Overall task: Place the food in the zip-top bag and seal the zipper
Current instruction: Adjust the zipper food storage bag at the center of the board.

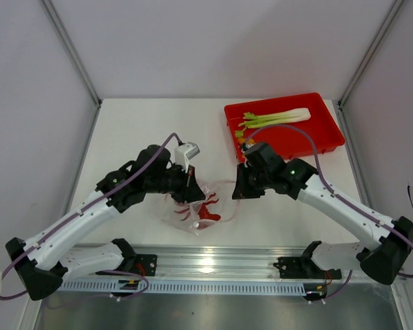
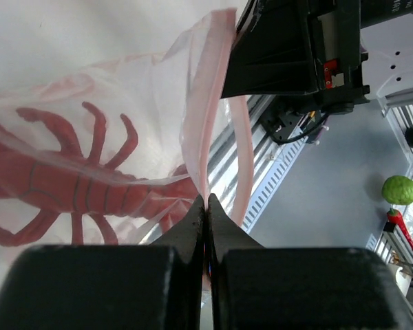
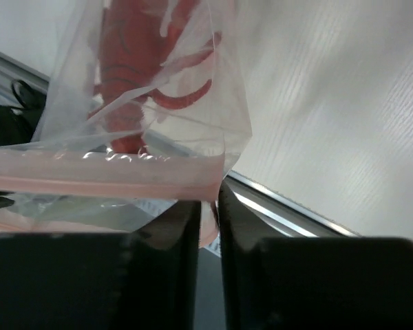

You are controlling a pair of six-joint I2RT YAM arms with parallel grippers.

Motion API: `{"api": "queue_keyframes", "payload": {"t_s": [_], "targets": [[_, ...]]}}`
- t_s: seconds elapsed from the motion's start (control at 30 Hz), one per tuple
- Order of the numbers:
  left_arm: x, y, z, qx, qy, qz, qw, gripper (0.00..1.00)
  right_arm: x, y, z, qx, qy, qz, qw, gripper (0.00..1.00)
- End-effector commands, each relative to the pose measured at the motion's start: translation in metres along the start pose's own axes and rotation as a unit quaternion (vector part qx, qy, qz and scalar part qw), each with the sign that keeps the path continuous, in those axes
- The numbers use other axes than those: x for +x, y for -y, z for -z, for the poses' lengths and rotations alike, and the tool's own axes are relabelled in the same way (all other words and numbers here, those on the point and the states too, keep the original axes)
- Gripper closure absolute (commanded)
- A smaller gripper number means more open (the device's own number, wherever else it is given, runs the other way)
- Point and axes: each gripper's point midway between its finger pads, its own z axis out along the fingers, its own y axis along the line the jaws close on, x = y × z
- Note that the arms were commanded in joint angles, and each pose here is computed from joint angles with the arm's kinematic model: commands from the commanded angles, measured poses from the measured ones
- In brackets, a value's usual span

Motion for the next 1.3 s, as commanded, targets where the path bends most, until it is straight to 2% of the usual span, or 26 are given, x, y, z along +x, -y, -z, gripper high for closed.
{"api": "queue_keyframes", "payload": {"t_s": [0.0, 0.07, 0.17, 0.3, 0.43, 0.6, 0.67, 0.73, 0.83, 0.87, 0.97, 1.0, 1.07, 1.1, 1.13, 1.2, 1.27], "targets": [[-0.037, 0.027, 0.01, 0.038, 0.054, -0.027, 0.997, 0.99, -0.019, -0.003, 0.02, -0.003, 0.055, 0.011, 0.998, 0.73], [-0.047, 0.027, 0.013, 0.025, 0.064, -0.036, 0.997, 0.99, -0.023, -0.005, 0.032, -0.001, 0.064, 0.016, 0.998, 0.57], [-0.057, 0.022, 0.015, 0.001, 0.073, -0.048, 0.996, 0.99, -0.032, -0.014, 0.053, -0.008, 0.079, 0.02, 0.997, 0.42], [-0.069, 0.006, 0.015, -0.042, 0.08, -0.051, 0.995, 0.99, -0.04, -0.025, 0.092, -0.029, 0.119, 0.016, 0.992, 0.3], [-0.08, -0.001, 0.014, -0.056, 0.086, -0.051, 0.993, 0.99, -0.054, -0.001, 0.116, 0.022, 0.162, 0.008, 0.987, 0.18], [-0.087, 0.001, 0.011, -0.048, 0.087, -0.06, 0.993, 0.99, -0.108, 0.041, 0.118, 0.071, 0.191, -0.049, 0.978, 0.16], [-0.086, 0.003, 0.008, -0.04, 0.081, -0.059, 0.994, 0.99, -0.13, 0.044, 0.099, 0.044, 0.175, -0.056, 0.982, 0.15], [-0.084, 0.006, 0.005, -0.029, 0.076, -0.059, 0.995, 0.99, -0.164, 0.07, 0.081, 0.059, 0.18, -0.08, 0.979, 0.15], [-0.085, 0.007, 0.003, -0.026, 0.074, -0.061, 0.995, 0.99, -0.201, 0.097, 0.068, 0.092, 0.19, -0.073, 0.975, 0.14], [-0.085, 0.007, 0.004, -0.026, 0.073, -0.062, 0.995, 0.99, -0.209, 0.116, 0.043, 0.116, 0.166, -0.084, 0.976, 0.14], [-0.088, 0.008, 0.003, -0.024, 0.07, -0.066, 0.995, 0.99, -0.242, 0.148, 0.029, 0.136, 0.18, -0.124, 0.966, 0.14], [-0.089, 0.008, 0.002, -0.024, 0.07, -0.066, 0.995, 0.99, -0.247, 0.162, 0.009, 0.138, 0.166, -0.144, 0.966, 0.14], [-0.088, 0.008, -0.001, -0.02, 0.064, -0.066, 0.996, 0.99, -0.271, 0.186, 0.003, 0.133, 0.197, -0.197, 0.951, 0.13], [-0.088, 0.008, -0.003, -0.018, 0.064, -0.066, 0.996, 0.99, -0.275, 0.2, -0.013, 0.129, 0.193, -0.221, 0.947, 0.13], [-0.088, 0.006, -0.005, -0.018, 0.062, -0.065, 0.996, 0.99, -0.292, 0.21, -0.015, 0.118, 0.22, -0.254, 0.934, 0.13], [-0.085, 0.005, -0.01, -0.013, 0.059, -0.064, 0.996, 1.0, -0.305, 0.232, -0.043, 0.109, 0.232, -0.288, 0.923, 0.12], [-0.082, 0.002, -0.013, -0.013, 0.057, -0.061, 0.996, 1.0, -0.315, 0.248, -0.061, 0.099, 0.245, -0.344, 0.901, 0.13]]}}
